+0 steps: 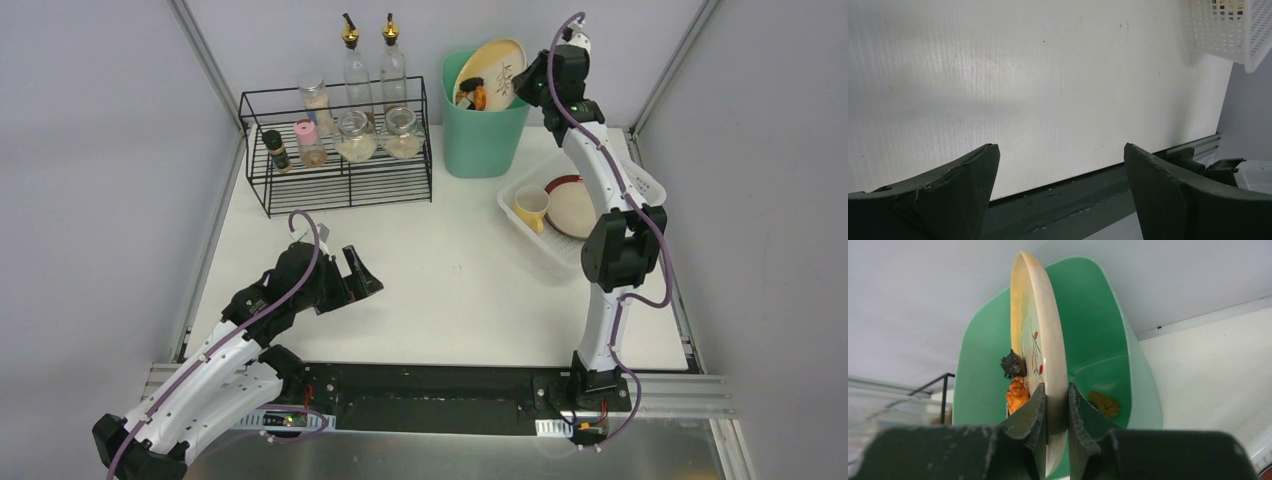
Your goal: Clear the kitchen counter
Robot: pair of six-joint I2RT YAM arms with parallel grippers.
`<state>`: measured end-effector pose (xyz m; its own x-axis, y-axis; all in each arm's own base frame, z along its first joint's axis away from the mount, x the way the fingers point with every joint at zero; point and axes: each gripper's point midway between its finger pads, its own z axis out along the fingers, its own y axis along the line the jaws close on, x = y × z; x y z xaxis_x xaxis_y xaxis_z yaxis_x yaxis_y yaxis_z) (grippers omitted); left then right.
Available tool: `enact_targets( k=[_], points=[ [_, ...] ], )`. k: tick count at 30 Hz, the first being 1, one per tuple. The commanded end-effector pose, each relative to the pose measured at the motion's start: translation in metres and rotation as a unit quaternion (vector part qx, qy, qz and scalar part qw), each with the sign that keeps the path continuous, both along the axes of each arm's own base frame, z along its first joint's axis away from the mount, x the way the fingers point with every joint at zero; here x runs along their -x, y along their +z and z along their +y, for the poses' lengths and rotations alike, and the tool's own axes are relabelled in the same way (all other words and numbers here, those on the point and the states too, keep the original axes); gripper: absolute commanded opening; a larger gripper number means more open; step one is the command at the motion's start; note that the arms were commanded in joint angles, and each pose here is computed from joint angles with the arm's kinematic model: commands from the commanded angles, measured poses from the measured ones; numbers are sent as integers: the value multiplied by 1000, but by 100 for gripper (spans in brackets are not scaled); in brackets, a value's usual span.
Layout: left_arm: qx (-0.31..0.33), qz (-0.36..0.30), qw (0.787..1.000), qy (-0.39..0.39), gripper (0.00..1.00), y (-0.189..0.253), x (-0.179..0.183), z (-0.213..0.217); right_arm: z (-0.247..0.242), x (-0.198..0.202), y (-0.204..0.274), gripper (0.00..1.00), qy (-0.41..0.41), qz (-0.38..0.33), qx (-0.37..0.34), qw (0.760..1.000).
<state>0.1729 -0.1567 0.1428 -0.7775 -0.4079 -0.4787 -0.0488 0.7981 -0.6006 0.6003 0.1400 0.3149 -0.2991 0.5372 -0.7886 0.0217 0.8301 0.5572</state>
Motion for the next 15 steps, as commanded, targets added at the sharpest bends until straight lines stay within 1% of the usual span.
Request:
enact_targets(
  k=[1,2,5,8,13,15],
  points=[
    [11,-4,1000,-8,99,1,2,-4,17,25,145,0,26,-208,53,976],
    [12,-5,1000,-8,99,1,2,-4,20,26,145,0,27,-214,88,973],
    [14,-6,1000,-7,99,0,3,-3,30,30,147,0,24,-228,155,961],
    [16,-6,1000,-9,99,-1,5,-3,37,35,152,0,17,-255,229,939],
    [17,-5,1000,-15,99,-1,6,-4,52,46,172,0,-11,-313,312,897],
    [18,-5,1000,-18,99,0,7,-5,58,49,181,0,-21,-325,335,884]
  ],
)
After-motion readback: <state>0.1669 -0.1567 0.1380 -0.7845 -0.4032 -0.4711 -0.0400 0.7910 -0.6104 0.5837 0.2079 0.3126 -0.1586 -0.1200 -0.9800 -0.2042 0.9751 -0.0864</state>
